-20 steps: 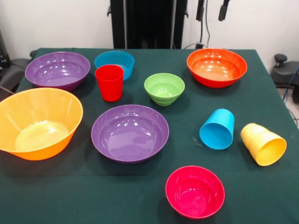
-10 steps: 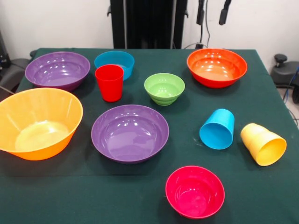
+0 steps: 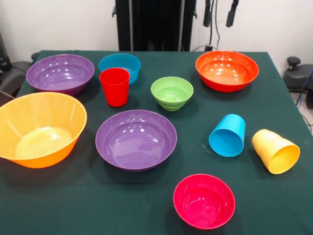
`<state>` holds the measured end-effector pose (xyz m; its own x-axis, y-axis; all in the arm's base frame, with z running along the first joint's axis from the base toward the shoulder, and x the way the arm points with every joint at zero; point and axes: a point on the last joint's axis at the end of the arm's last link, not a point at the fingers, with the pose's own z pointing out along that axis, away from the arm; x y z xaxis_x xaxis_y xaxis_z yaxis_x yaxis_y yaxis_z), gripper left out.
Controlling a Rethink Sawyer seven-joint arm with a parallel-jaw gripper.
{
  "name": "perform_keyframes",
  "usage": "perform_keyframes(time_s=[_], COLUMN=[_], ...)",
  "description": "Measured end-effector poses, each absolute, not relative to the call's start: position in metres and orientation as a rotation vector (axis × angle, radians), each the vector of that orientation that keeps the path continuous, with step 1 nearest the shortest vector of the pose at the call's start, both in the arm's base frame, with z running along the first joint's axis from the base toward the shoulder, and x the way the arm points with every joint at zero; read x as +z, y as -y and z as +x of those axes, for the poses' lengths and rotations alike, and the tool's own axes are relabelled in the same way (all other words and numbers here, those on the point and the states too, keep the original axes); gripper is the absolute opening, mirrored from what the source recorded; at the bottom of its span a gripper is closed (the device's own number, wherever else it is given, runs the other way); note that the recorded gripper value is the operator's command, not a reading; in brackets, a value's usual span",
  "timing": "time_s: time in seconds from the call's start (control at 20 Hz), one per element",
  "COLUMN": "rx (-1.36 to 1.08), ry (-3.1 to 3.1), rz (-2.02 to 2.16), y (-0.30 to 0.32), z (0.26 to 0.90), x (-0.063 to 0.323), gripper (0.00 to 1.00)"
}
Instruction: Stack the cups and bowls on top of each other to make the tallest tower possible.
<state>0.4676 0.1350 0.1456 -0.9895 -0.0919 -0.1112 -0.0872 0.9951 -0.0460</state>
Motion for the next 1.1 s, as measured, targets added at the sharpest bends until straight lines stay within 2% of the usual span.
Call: perform_keyframes(time_s=[1.1], rx=[-0.058], ry=[-3.054], rz=[-0.085], y=[-0.126], z=[0.446], x=[0.120], gripper=[1.00])
